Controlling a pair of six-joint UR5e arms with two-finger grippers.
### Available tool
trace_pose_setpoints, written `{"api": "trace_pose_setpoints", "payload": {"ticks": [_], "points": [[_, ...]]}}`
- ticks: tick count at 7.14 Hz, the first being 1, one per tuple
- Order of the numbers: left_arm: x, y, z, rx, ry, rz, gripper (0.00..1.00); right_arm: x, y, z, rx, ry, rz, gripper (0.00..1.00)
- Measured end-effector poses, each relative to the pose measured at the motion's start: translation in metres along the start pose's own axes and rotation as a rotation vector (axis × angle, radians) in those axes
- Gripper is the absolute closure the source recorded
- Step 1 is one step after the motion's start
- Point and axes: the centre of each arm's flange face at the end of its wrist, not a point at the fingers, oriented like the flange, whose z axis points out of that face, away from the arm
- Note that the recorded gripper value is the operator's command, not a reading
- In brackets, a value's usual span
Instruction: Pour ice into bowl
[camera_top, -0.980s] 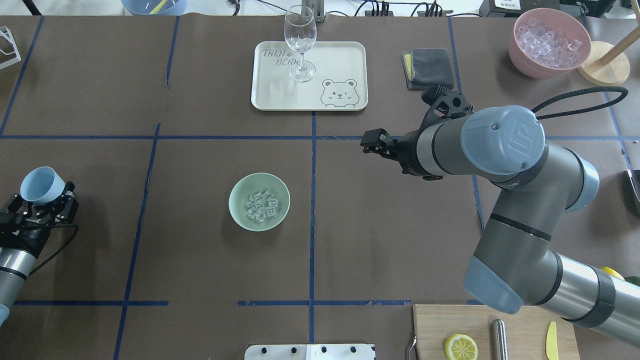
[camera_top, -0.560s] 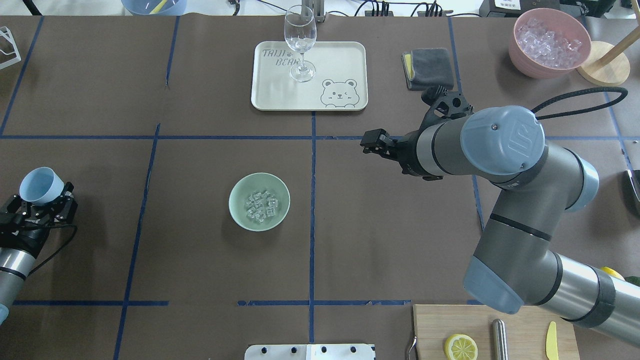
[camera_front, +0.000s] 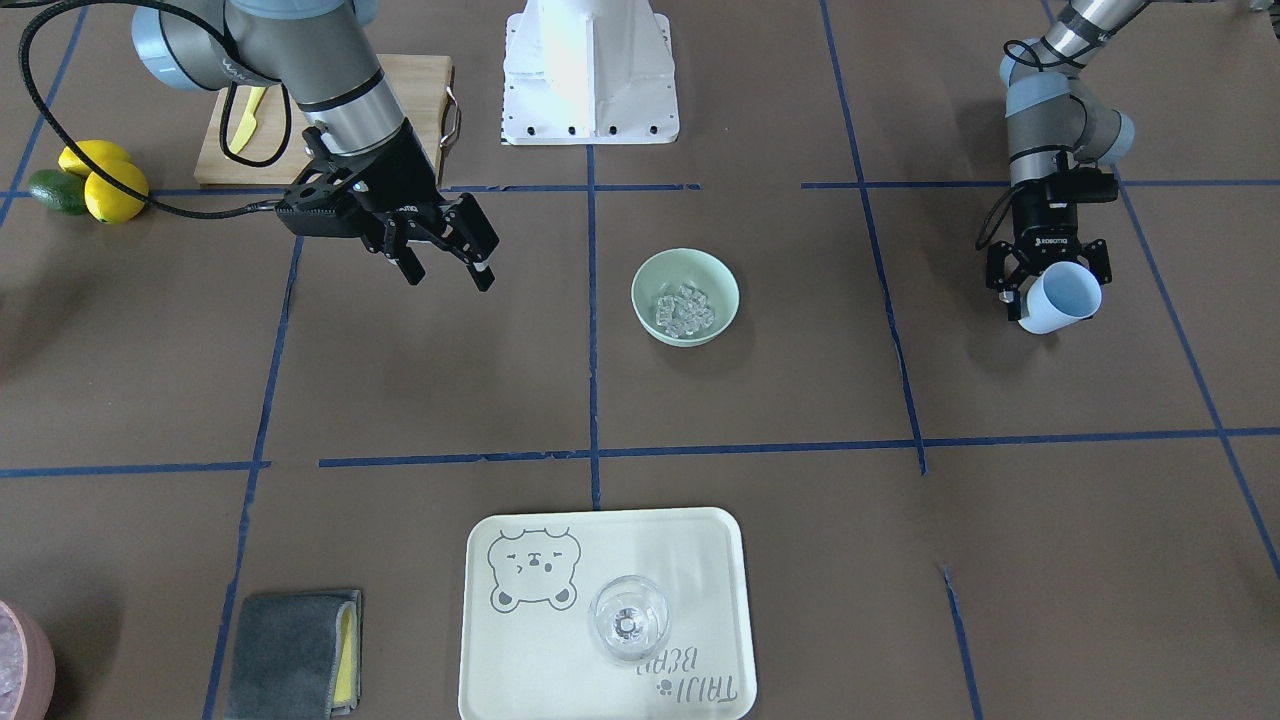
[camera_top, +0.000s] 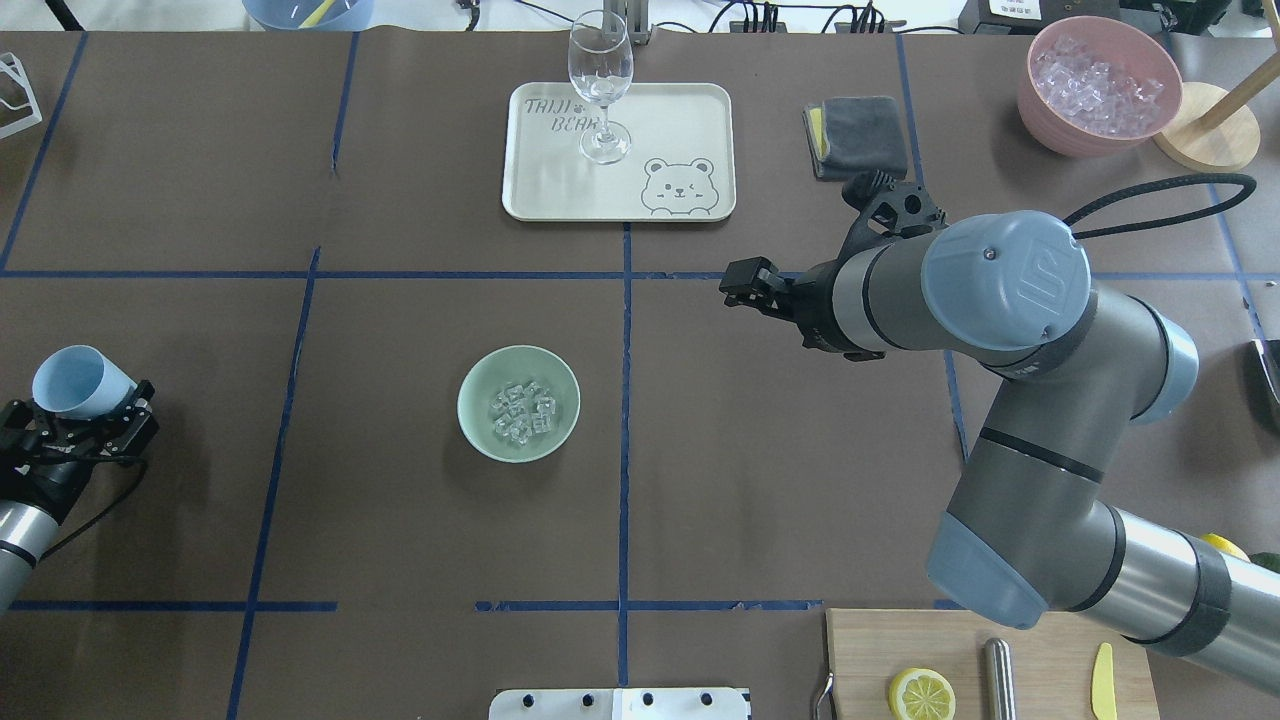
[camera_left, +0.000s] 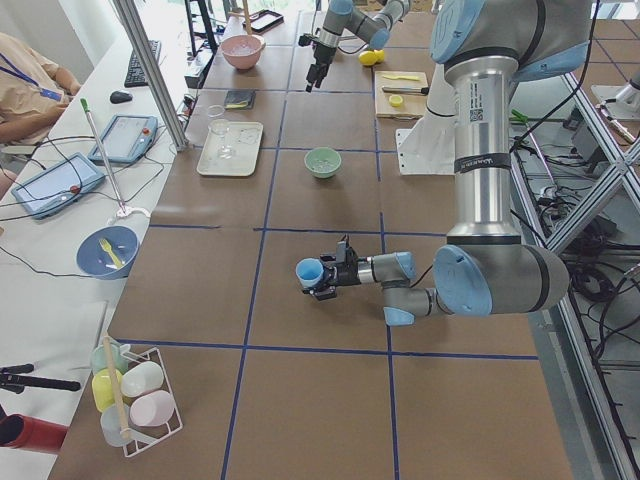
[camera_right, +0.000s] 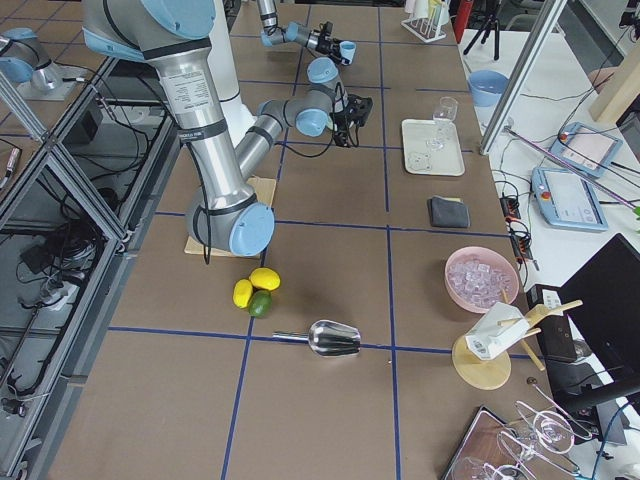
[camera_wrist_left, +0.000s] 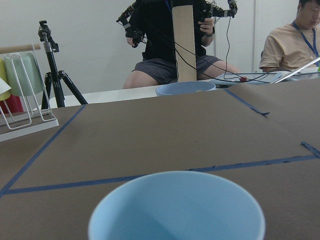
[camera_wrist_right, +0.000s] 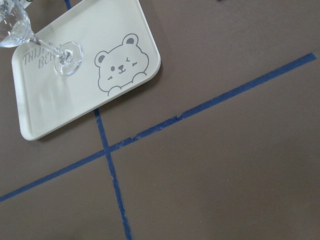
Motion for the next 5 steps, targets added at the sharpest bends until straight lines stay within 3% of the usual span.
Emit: {"api": "trace_pose_setpoints", "payload": {"ticks": [5], "points": [[-0.039, -0.020, -0.048, -0.186, 0.143, -0.024, 0.00, -0.001, 0.000, 0.000, 0.000, -0.002, 0.001, 0.00]]}}
